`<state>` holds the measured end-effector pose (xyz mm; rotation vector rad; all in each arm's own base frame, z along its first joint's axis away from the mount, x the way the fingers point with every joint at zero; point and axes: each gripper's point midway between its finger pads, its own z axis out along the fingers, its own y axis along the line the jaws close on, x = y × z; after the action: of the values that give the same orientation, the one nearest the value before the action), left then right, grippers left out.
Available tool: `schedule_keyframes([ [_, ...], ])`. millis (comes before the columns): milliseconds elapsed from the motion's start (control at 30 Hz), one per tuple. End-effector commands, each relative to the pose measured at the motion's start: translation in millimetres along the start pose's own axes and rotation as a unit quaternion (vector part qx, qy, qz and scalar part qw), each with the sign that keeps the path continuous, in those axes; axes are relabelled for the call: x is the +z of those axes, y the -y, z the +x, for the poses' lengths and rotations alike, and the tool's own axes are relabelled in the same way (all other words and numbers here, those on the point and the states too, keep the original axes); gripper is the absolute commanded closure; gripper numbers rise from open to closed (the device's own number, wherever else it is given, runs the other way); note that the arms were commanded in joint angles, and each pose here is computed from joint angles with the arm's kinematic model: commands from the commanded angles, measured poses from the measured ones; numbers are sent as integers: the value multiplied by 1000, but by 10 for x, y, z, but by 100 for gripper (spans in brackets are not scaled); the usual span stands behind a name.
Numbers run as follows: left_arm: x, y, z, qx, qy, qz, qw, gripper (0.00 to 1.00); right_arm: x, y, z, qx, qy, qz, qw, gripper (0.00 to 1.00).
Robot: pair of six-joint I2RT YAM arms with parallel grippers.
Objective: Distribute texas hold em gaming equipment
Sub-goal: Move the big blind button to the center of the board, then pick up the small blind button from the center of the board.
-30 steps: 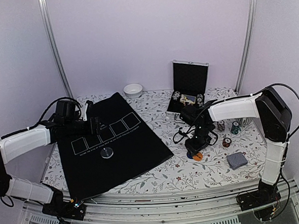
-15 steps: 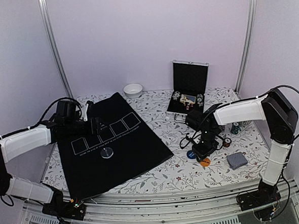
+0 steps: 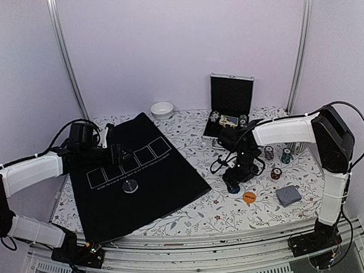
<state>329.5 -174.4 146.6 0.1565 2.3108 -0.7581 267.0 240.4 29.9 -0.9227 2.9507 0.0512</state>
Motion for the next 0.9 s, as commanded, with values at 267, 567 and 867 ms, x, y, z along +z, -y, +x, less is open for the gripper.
schedule_keyframes([
  [267, 16, 43, -9, 17, 0, 5, 1000, 28, 252, -129, 64, -27, -49, -3, 998, 25],
  [567, 35, 25, 19, 16, -4, 4, 1000, 28, 215, -224, 112, -37, -54, 3, 998, 28],
  [867, 32, 26, 24, 17, -5, 4, 1000, 28, 365, -136, 88, -48, -60, 28, 997, 32],
])
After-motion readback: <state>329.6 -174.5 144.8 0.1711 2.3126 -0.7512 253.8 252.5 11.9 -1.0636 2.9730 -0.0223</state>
